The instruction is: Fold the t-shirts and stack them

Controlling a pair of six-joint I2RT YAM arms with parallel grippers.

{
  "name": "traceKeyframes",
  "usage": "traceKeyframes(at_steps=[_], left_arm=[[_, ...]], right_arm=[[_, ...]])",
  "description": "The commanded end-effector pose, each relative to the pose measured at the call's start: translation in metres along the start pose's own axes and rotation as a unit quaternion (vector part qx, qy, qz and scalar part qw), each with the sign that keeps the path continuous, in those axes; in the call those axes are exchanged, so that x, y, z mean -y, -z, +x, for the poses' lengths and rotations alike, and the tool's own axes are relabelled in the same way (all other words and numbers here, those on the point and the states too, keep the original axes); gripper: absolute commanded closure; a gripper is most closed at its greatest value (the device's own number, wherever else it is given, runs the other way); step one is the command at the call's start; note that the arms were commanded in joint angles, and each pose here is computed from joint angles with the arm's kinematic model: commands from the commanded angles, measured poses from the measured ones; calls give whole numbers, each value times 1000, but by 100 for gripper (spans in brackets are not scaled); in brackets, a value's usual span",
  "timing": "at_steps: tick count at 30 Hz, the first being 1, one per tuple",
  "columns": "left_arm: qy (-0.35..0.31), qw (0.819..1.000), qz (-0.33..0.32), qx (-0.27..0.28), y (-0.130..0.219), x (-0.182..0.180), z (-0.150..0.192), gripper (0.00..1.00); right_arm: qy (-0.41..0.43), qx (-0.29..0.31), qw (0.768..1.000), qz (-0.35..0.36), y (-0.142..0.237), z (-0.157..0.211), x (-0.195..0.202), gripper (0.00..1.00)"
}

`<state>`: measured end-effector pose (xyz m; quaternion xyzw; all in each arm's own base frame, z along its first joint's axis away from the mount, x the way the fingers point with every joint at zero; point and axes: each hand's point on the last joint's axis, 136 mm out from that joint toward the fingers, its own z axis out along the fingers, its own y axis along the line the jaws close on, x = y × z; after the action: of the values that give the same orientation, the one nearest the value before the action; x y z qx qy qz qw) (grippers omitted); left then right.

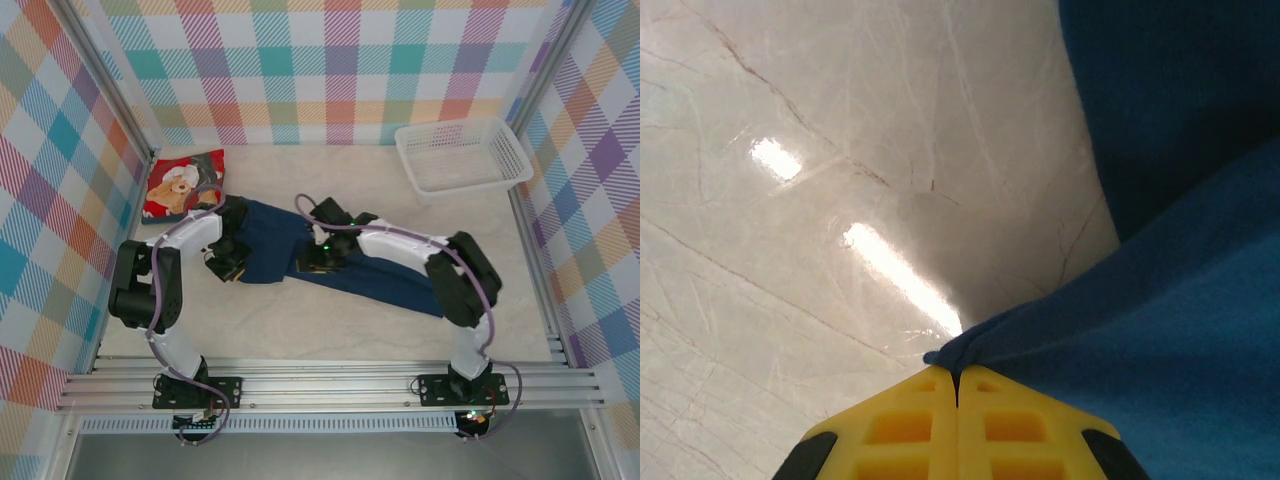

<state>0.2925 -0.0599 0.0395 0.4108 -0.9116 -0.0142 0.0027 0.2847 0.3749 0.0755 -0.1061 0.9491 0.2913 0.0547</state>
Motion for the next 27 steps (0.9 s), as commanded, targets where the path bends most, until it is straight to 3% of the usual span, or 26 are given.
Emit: traceKeyframes(at_steps=[1,7,16,22,27], left_arm=[[-7,1000,-6,-2,-4,-6,0,100],[-12,1000,5,3,-6,3,-5,100],[-20,1000,7,6,-7,6,-8,100],[-21,1000,7,5,-7,3,-7,100],[-19,1000,10,3,-7,3,-6,100]], right_arm=[[-46,17,999,4,-8,-24,-19,63],[-91,-24,995,23,-33,-14,-8,61],[-110,-52,991,49,-47,5,-16,66],[-72,0,997,25,-30,-27,-42,75],[-68,-3,998,14,-41,-42,-53,84]])
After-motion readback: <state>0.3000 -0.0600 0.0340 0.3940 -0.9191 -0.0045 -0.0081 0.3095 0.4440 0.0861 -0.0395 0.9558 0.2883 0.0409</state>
